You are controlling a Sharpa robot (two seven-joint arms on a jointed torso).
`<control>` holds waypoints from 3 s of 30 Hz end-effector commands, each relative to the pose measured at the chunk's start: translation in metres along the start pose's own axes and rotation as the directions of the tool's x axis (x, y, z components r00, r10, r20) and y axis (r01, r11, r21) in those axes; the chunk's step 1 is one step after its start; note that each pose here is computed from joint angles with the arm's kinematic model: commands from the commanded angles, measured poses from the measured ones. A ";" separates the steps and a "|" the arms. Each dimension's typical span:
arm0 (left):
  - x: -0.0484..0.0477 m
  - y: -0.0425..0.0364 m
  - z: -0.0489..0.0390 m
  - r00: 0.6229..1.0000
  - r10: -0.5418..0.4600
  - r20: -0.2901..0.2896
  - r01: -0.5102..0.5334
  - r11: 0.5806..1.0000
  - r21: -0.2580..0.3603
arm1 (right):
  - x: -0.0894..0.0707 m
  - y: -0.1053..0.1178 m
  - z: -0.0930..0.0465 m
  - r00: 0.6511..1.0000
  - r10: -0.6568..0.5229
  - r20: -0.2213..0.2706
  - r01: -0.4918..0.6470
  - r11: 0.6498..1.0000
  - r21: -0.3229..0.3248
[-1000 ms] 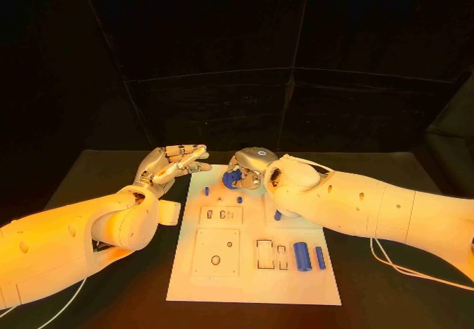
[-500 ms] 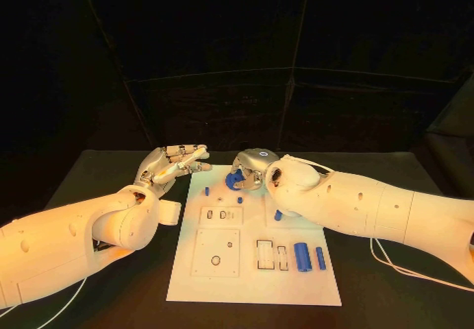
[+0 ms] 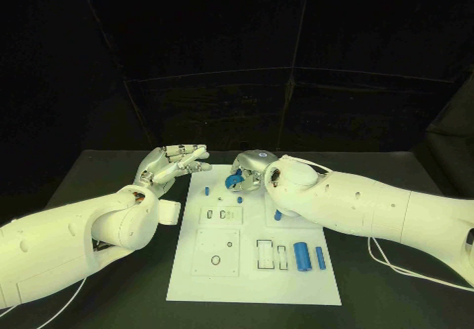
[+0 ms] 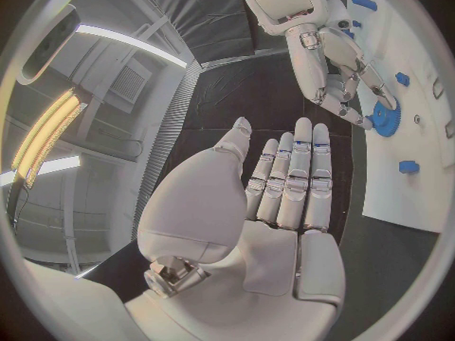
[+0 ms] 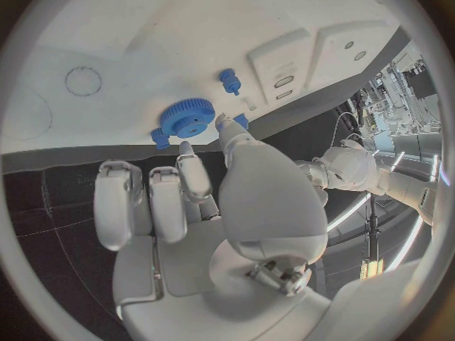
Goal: Assemble the parts on the task board
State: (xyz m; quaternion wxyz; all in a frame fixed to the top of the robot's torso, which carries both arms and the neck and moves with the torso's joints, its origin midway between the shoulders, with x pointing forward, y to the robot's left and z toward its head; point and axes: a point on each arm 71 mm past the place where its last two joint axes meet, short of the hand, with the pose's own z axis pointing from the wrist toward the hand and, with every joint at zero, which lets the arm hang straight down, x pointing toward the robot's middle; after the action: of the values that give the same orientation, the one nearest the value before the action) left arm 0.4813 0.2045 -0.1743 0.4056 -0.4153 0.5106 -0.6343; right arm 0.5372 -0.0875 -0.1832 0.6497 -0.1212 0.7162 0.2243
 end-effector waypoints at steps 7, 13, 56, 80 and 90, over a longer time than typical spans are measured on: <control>-0.0002 -0.0019 -0.0006 1.000 -0.002 -0.010 0.002 1.000 0.008 | -0.011 -0.010 -0.013 0.992 0.078 0.099 -0.075 0.997 -0.035; -0.0036 -0.0025 -0.0018 1.000 0.002 -0.003 -0.002 1.000 0.009 | -0.026 -0.029 -0.041 0.954 0.230 0.191 -0.205 0.969 -0.141; -0.0119 0.0054 0.0041 1.000 0.012 0.014 -0.012 1.000 0.000 | 0.009 -0.185 -0.119 0.909 0.402 0.112 -0.413 0.904 0.111; -0.0119 0.0062 0.0039 1.000 0.012 0.015 -0.012 1.000 -0.003 | 0.016 -0.182 -0.109 0.913 0.402 0.072 -0.408 0.904 0.127; -0.0120 0.0063 0.0040 1.000 0.012 0.015 -0.012 1.000 -0.003 | 0.018 -0.181 -0.108 0.913 0.402 0.070 -0.408 0.904 0.128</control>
State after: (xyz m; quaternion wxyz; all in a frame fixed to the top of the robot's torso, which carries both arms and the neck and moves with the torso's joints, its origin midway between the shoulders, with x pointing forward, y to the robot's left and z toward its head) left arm 0.4896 0.2150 -0.1828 0.4153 -0.4226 0.5116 -0.6222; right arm 0.5247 -0.2956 -0.2245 0.6134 0.0835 0.7235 0.3056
